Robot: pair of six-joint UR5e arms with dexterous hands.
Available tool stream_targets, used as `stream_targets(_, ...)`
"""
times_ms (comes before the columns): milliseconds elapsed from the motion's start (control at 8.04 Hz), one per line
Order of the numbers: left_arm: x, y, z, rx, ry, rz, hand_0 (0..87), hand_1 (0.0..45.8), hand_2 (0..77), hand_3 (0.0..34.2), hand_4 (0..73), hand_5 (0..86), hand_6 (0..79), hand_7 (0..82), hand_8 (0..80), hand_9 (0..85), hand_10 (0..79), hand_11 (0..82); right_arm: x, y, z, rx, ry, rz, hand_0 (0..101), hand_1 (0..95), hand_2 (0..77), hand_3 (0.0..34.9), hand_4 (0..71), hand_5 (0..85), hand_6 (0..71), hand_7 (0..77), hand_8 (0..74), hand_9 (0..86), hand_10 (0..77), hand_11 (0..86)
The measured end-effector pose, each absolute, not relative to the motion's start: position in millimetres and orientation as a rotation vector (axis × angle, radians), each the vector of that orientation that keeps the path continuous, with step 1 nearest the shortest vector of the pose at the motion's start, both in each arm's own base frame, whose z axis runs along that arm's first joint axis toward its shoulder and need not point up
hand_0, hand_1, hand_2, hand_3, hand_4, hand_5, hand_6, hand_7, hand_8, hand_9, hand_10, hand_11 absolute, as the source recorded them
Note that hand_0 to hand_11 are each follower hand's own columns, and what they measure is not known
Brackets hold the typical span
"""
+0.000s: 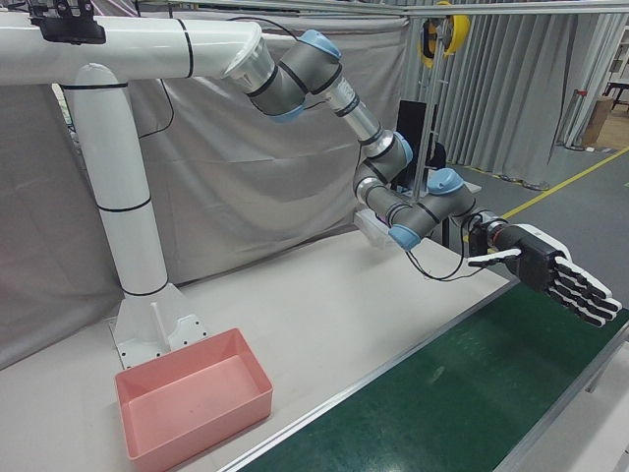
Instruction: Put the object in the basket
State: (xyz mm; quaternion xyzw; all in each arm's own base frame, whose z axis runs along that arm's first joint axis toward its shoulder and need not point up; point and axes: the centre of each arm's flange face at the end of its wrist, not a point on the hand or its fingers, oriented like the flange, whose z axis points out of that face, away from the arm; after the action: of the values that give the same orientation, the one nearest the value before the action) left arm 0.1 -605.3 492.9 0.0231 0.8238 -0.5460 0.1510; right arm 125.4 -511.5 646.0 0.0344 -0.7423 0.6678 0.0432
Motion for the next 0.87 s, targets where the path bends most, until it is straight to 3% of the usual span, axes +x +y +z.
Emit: stream_targets(871,0.9,-605.0,493.2,0.065,2.363,-1.569,63.5,9.8,0.0,0.3,1.1,10.4,0.5,1.1,0.0,0.5,0.5,2.2,125.4,-511.7,646.4,0.105,-2.269,2.043,0,0.0,0.5,0.0,0.0,0.0,0.0,0.5,0.0,0.0,0.0,0.0)
